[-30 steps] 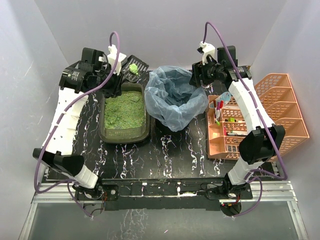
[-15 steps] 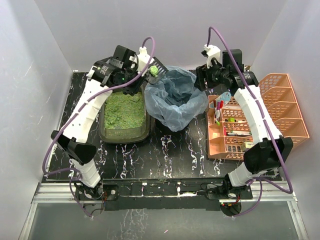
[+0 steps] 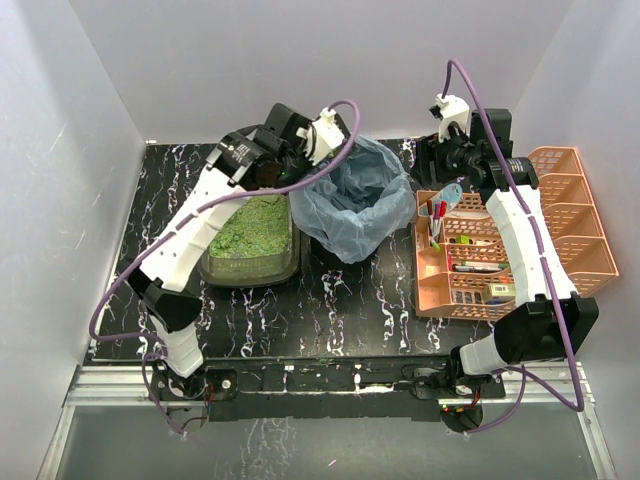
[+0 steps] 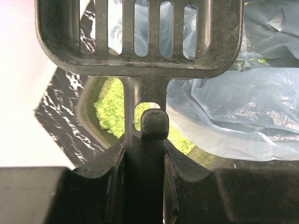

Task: Clean the litter box

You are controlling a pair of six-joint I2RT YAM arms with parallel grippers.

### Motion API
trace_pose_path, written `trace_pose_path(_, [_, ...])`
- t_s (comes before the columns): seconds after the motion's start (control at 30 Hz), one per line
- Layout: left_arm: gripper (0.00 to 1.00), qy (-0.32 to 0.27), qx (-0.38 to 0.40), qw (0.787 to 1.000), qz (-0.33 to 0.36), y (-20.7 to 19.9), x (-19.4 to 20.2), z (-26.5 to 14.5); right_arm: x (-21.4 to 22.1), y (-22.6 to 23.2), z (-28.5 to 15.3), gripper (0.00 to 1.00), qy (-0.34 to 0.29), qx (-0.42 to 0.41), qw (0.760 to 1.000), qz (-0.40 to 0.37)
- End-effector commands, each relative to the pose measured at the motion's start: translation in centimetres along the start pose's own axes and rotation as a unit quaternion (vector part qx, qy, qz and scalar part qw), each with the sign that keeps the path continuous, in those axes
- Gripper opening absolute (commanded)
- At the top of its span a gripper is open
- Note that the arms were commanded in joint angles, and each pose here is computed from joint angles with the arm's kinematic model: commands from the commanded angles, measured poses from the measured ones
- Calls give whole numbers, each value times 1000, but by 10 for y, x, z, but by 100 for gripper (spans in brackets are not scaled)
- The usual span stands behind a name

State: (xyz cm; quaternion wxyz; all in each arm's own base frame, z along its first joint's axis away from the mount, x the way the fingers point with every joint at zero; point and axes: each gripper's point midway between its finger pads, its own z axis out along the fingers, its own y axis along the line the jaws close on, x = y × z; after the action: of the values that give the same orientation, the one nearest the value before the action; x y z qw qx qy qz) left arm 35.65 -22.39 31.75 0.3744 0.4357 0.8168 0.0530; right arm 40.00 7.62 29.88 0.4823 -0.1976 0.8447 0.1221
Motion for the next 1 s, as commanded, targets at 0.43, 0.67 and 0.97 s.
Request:
trace_pose_path(0.43, [0, -1, -210, 965, 159, 27, -29, -27, -23, -6, -18, 67, -53, 9, 999, -3])
trace_pose_path(0.67, [0, -20, -306, 919, 248, 35, -43, -45, -23, -6, -18, 67, -54, 5, 999, -1])
trace_pose_path(0.97, [0, -50, -361, 884, 293, 35, -53, -52, -23, -6, -17, 67, -54, 2, 999, 1])
